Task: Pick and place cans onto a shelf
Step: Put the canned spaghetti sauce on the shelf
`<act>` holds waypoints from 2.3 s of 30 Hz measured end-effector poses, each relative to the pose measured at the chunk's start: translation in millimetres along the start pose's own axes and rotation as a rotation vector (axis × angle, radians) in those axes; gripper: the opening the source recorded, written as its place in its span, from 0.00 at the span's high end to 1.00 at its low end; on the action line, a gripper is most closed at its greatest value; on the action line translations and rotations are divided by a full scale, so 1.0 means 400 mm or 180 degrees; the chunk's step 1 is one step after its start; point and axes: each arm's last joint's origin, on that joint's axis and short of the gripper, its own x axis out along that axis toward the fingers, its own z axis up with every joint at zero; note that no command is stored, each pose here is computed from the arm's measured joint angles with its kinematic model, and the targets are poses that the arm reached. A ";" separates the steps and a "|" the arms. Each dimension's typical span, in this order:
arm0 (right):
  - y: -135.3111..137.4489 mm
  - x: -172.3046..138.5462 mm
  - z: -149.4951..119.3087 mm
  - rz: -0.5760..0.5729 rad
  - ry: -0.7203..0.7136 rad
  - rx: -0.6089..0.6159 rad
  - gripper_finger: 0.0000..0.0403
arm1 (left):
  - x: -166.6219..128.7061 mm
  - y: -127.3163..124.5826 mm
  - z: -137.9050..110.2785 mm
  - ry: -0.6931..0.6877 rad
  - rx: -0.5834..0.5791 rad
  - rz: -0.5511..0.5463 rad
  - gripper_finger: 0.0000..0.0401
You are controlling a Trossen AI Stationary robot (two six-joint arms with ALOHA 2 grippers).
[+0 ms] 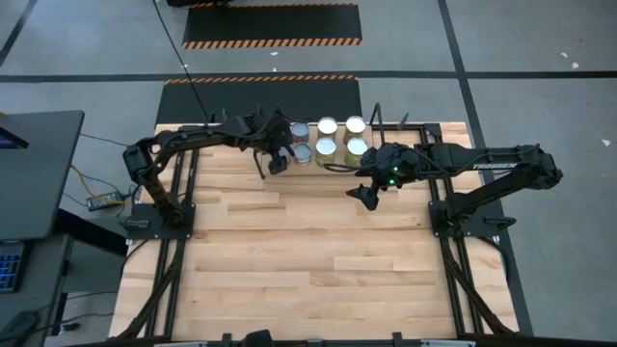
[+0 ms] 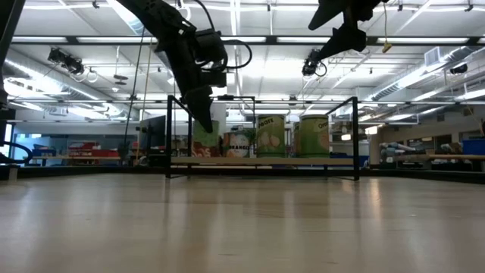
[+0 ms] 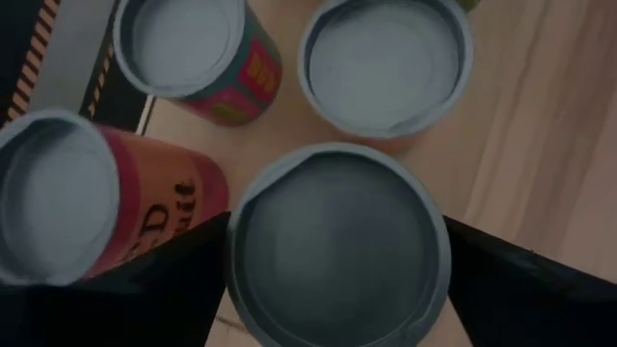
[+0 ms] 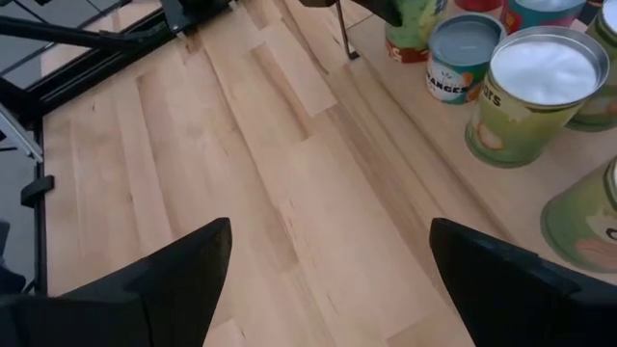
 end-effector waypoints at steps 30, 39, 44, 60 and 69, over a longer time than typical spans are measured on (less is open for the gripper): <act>0.000 0.000 0.000 0.0003 0.0000 -0.0140 0.10 | -0.006 0.007 0.013 0.0221 -0.0065 0.0102 0.21; 0.004 -0.001 0.003 0.0048 -0.0039 -0.0182 0.10 | -0.006 0.005 0.008 0.0281 -0.0192 0.0075 0.21; 0.004 -0.001 0.004 0.0060 -0.0041 -0.0257 0.10 | -0.008 0.003 0.004 0.0322 -0.0242 -0.0021 0.21; 0.004 -0.001 0.004 0.0063 -0.0051 -0.0255 0.10 | -0.008 0.004 0.005 0.0316 -0.0272 0.0039 0.20; 0.004 -0.001 0.004 0.0067 -0.0048 -0.0256 0.10 | -0.009 0.008 -0.001 0.0390 -0.0377 0.0067 0.11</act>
